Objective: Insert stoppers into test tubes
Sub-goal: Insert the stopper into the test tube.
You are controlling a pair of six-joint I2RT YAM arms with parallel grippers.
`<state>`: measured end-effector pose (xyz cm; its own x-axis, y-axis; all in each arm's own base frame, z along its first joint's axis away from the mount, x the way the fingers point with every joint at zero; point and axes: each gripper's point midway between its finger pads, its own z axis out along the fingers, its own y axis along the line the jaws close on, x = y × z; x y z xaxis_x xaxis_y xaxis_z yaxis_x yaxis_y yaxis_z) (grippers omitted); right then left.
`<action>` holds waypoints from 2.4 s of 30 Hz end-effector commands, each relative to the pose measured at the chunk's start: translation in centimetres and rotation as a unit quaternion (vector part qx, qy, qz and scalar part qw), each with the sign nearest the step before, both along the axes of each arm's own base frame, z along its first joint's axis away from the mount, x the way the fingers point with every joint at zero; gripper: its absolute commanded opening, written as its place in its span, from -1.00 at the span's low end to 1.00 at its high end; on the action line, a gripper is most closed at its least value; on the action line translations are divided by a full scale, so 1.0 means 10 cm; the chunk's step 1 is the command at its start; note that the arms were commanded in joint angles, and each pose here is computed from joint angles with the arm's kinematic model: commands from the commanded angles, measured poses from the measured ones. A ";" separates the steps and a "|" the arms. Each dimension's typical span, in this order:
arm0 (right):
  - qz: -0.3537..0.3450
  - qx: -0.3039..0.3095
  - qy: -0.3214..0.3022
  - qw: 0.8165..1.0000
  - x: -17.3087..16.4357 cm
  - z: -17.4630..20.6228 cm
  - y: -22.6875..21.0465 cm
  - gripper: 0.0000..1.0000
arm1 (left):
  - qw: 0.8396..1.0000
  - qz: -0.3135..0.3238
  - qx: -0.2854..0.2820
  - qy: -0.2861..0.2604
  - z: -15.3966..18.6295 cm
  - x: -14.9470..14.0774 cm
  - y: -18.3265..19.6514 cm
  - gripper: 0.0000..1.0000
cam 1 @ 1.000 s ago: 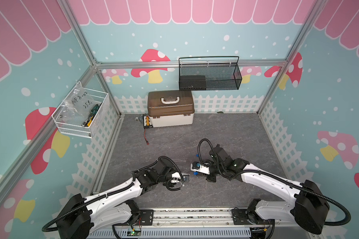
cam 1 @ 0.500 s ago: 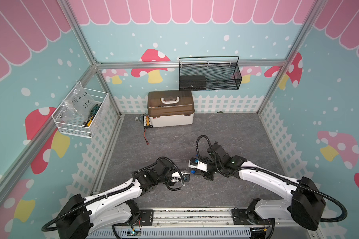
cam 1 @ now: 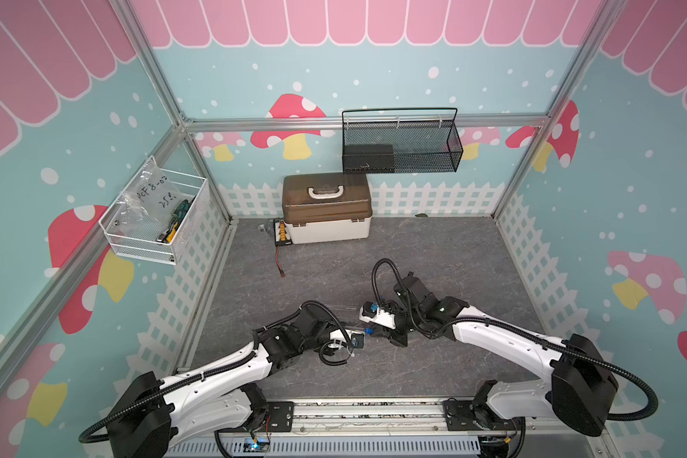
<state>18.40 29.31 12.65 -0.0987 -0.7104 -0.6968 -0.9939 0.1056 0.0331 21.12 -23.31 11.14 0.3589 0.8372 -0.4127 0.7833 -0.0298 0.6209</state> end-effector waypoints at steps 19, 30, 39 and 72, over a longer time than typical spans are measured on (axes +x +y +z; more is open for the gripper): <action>0.006 -0.005 0.034 0.999 0.04 0.02 0.17 -0.77 | 0.999 -0.013 0.028 -0.033 -0.01 0.02 -0.01 -1.00; -0.002 -0.021 0.054 0.998 0.09 -0.01 0.22 -0.78 | 0.996 -0.010 0.060 -0.057 -0.01 0.07 -0.03 -1.00; -0.011 -0.040 0.083 0.996 0.10 -0.06 0.25 -0.78 | 0.995 -0.007 0.061 -0.078 0.05 0.10 -0.06 -1.00; -0.022 -0.058 0.129 0.990 0.03 -0.06 0.24 -0.79 | 0.998 0.042 0.026 -0.051 0.09 0.12 -0.04 -1.00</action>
